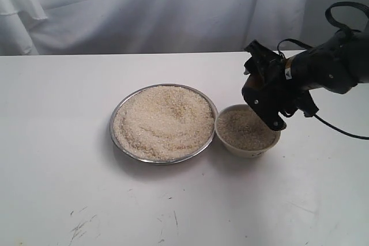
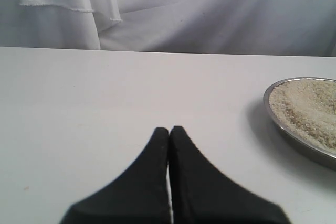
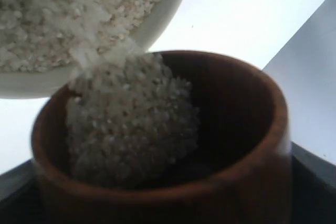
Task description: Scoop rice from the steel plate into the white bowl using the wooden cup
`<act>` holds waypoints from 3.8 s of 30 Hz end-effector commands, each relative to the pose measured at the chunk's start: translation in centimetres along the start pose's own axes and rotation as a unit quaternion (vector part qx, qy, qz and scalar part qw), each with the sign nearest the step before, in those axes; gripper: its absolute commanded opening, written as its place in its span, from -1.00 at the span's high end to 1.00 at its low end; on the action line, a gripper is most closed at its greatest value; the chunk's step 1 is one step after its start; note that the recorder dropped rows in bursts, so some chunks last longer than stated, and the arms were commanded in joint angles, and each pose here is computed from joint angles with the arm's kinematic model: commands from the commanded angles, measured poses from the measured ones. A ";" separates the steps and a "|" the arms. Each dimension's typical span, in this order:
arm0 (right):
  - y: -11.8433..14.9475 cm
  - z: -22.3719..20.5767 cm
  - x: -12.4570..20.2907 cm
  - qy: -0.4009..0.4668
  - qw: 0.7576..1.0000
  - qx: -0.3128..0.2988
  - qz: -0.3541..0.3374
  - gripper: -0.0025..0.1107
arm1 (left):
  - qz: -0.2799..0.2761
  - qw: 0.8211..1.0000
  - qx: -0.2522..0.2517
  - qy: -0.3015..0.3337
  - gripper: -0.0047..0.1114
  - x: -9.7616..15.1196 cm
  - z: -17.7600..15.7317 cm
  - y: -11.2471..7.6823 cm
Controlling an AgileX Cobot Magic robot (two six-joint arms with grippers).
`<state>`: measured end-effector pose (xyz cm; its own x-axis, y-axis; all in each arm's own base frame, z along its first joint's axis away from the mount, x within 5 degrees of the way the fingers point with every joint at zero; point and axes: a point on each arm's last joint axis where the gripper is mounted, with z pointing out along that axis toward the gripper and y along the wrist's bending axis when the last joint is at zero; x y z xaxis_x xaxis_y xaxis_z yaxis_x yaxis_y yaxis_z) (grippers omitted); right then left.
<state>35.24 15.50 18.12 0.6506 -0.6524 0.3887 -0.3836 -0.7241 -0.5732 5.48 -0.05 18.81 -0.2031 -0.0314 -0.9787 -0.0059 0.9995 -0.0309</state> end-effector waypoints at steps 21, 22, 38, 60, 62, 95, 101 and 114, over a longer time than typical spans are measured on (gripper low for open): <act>-1.8 -1.2 -0.8 0.011 0.990 0.054 -0.126 0.96 | -0.002 1.000 0.001 -0.003 0.92 0.1 0.0 0.0; -2.0 -1.4 -0.8 0.012 0.990 0.059 -0.126 0.96 | -0.002 1.000 0.001 -0.003 0.92 0.1 0.0 0.0; -3.0 -3.6 0.1 0.041 0.976 0.082 -0.196 0.96 | -0.002 1.000 0.001 -0.003 0.92 0.1 0.0 0.0; -3.3 -3.6 -0.8 -0.006 0.992 0.094 0.083 0.96 | -0.002 1.000 0.001 -0.003 0.92 0.1 0.0 0.0; -3.2 -2.7 -1.7 -0.022 0.990 0.083 0.109 0.96 | -0.002 1.000 0.001 -0.003 0.92 0.1 0.0 0.0; -9.1 6.6 -11.4 -0.091 0.986 0.124 -0.058 0.96 | -0.002 1.000 0.001 -0.003 0.92 0.1 0.0 0.0; -8.1 7.7 -12.0 -0.100 0.988 0.100 -0.060 0.96 | -0.002 1.000 0.001 -0.003 0.92 0.1 0.0 0.0; -9.6 7.7 -12.5 -0.098 0.985 0.123 -0.066 0.96 | -0.002 1.000 0.001 -0.003 0.92 0.1 0.0 0.0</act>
<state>35.38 31.42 12.32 0.8204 -0.4708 0.3245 -0.1654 -0.7387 -0.6535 5.48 -0.05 18.81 -0.2031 -0.0314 -0.9787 -0.0059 0.9995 -0.0309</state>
